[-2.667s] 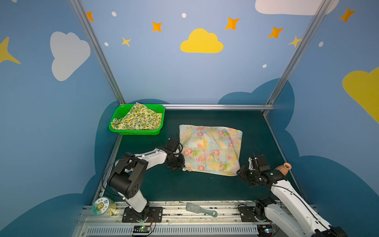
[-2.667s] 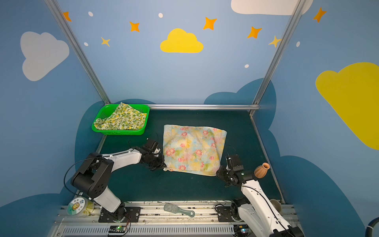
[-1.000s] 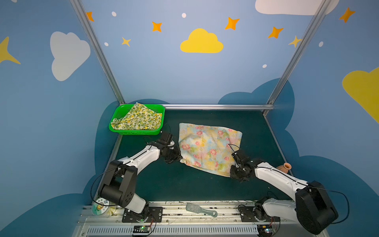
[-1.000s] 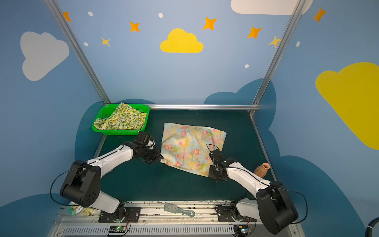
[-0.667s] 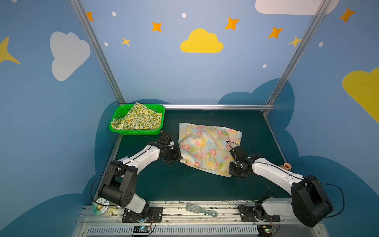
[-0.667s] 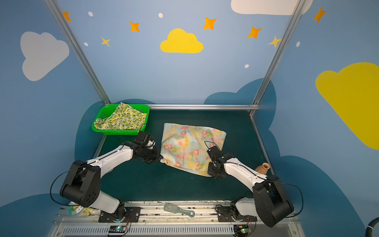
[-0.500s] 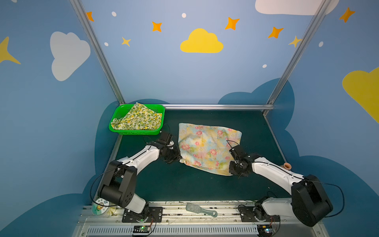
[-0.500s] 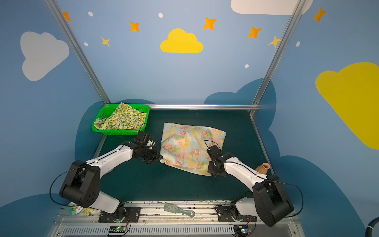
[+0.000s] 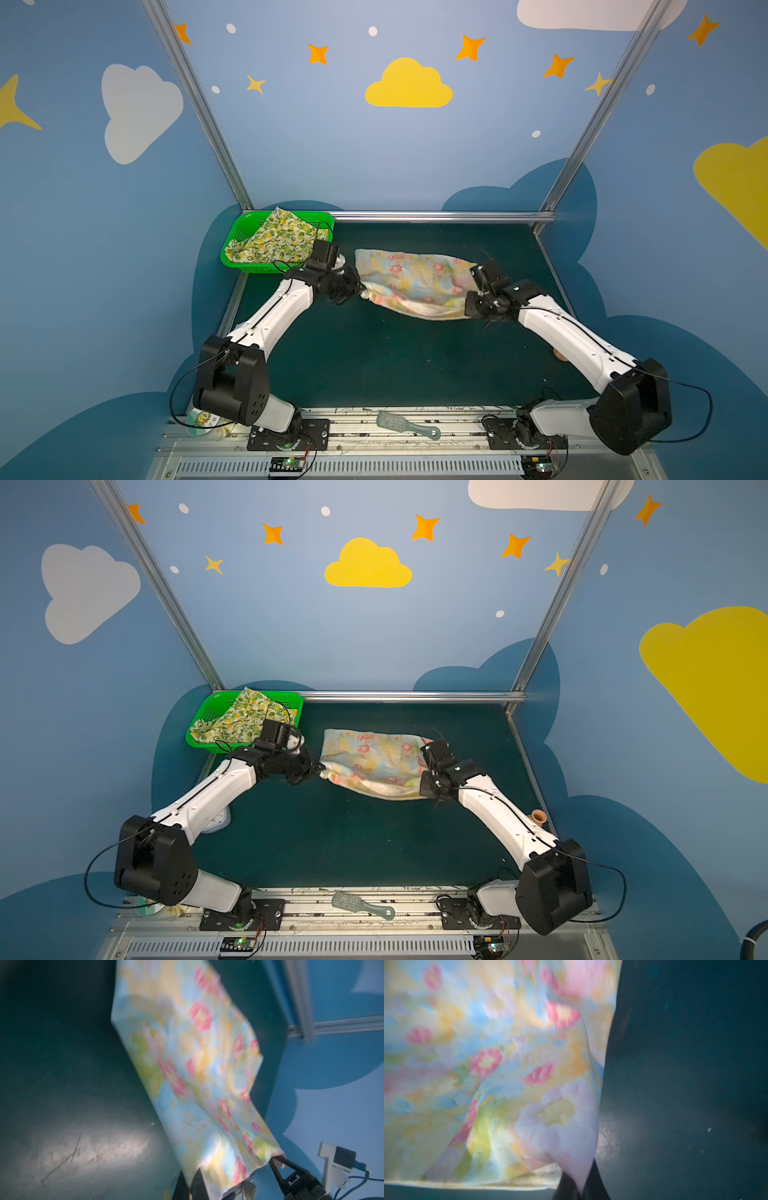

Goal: Fold and stack skirts
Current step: Flatten out the skirt at the center of the table.

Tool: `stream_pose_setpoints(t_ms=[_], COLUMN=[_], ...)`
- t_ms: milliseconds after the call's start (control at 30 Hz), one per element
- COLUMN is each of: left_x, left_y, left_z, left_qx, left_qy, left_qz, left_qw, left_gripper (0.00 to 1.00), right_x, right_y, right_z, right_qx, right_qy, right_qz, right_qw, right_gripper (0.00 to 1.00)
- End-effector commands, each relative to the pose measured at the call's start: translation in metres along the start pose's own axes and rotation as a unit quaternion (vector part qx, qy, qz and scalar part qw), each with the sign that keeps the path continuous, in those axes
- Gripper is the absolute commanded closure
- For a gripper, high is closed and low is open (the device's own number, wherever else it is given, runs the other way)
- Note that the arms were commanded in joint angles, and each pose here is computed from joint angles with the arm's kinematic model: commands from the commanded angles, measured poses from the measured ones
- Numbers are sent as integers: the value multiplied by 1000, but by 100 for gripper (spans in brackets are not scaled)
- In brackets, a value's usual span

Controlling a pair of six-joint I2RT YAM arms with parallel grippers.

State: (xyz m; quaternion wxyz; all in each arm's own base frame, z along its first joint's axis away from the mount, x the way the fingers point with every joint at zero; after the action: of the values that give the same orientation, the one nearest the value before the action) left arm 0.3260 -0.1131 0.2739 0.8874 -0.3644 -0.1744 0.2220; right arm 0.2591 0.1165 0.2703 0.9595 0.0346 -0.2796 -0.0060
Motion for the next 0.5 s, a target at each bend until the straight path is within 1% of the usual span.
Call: stream_pose_setpoints(t_ms=[0, 33, 67, 100, 133, 200, 267, 333, 467], left_x=[32, 38, 43, 46, 47, 48, 46, 46, 53], left_y=[-42, -51, -58, -61, -62, -60, -58, -57, -59], left_z=[51, 66, 80, 92, 103, 117, 128, 130, 118], left_qx=[-37, -45, -50, -53, -59, -74, -87, -89, -107], left_qy=[-72, -88, -106, -122, -140, -171, -190, -191, -163], left_qz=[-42, -49, -53, -52, -48, -45, -44, -39, -26], left_qw=[996, 994, 992, 990, 987, 982, 977, 977, 980], left_gripper=[96, 96, 96, 96, 96, 96, 96, 96, 96], right_x=[38, 43, 44, 43, 39, 29, 21, 21, 36], right_y=[-13, -13, -13, -13, -17, -26, -33, -37, -39], right_z=[72, 88, 96, 103, 111, 124, 132, 134, 128], right_qx=[-22, -11, 2, 11, 17, 15, 17, 16, 40], right_qy=[-100, -122, -141, -161, -171, -179, -179, -173, -163], right_qz=[32, 38, 60, 78, 82, 74, 69, 65, 55], right_qw=[994, 992, 988, 984, 982, 981, 981, 983, 984], right_gripper=[100, 100, 100, 100, 100, 100, 100, 100, 100])
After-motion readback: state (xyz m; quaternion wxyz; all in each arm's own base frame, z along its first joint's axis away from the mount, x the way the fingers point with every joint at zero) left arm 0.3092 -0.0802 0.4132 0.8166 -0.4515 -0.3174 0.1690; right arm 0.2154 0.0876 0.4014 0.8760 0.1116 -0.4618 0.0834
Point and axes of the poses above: each gripper's point midway between its finger pads, its own z axis back along the fingers, its own y axis along the line the jaws close on, x = y × z, the point moved 10 cm from there along z, back along the fingers, and after that the axes turned 6 degrees about z, right-handed, at the moved point
